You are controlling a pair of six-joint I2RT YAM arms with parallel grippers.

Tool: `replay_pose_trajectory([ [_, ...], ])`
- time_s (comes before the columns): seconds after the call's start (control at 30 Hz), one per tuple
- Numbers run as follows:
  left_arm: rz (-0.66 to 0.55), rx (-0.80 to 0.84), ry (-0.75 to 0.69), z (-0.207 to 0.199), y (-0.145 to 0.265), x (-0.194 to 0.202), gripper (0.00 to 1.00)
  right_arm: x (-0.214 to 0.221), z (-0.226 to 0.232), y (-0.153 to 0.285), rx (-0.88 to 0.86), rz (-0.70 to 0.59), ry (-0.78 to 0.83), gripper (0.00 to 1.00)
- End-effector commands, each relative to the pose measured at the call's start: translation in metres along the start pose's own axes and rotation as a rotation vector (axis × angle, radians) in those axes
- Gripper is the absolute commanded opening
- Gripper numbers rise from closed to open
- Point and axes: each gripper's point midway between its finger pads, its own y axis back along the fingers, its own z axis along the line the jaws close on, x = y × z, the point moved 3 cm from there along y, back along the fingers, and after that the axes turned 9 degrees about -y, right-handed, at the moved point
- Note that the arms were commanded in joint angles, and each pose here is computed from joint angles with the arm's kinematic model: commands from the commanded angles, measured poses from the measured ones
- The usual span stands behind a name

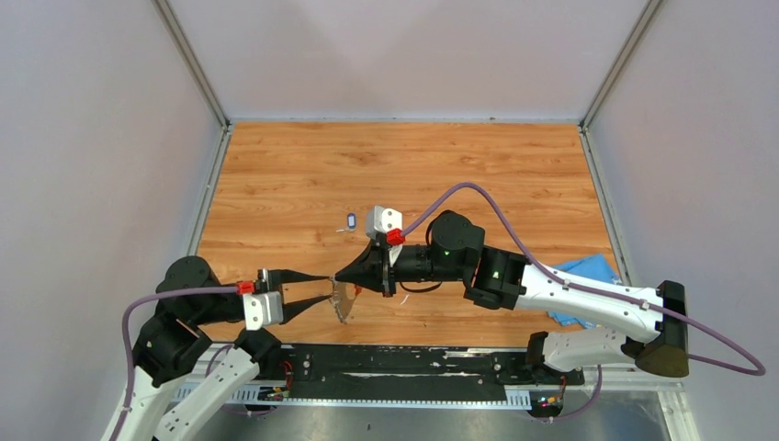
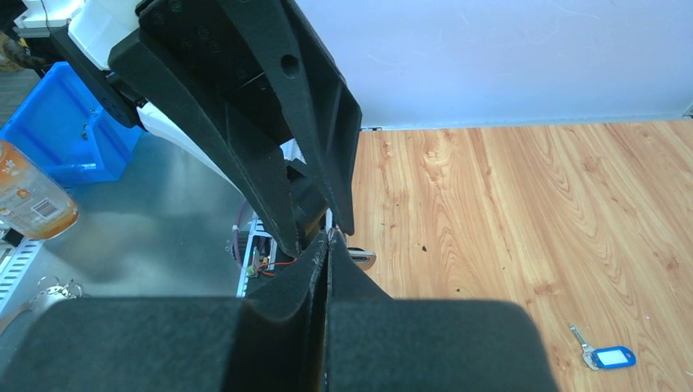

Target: Put the keys on the keyring

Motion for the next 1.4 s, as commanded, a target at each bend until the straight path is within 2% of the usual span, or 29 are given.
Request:
replay_pose_trajectory([
  [0.0, 0.021, -0.003, 0.114, 0.006, -0.004, -0.002, 0.39, -0.013, 0.002, 0.002, -0.027, -0.035, 0.026, 0.0],
  [0.17, 0.021, 0.012, 0.146, 0.006, -0.007, -0.002, 0.39, -0.014, 0.004, -0.001, -0.044, -0.024, 0.04, 0.0],
  [0.27, 0.011, 0.027, 0.15, 0.003, -0.007, -0.002, 0.35, -0.014, 0.004, -0.002, -0.051, -0.021, 0.042, 0.0],
  [0.43, 0.004, 0.041, 0.151, 0.001, -0.008, -0.003, 0.24, -0.013, 0.004, -0.003, -0.057, -0.011, 0.05, 0.0],
  [0.67, 0.001, 0.051, 0.159, -0.001, -0.009, -0.002, 0.0, -0.009, 0.004, -0.003, -0.061, 0.012, 0.044, 0.0],
  [0.9, 0.03, 0.028, 0.169, 0.0, -0.008, 0.005, 0.0, -0.013, 0.003, 0.001, -0.053, 0.06, 0.094, 0.0],
  [1.07, 0.086, 0.027, 0.211, 0.009, -0.011, 0.008, 0.0, -0.007, -0.005, 0.014, -0.006, 0.244, 0.163, 0.31],
  [1.23, 0.116, 0.015, 0.275, 0.019, -0.015, 0.006, 0.0, 0.0, -0.012, 0.018, -0.011, 0.43, 0.208, 0.42],
  [1.37, 0.12, 0.013, 0.299, 0.021, -0.015, 0.003, 0.0, 0.001, -0.017, 0.018, -0.004, 0.506, 0.231, 0.45],
])
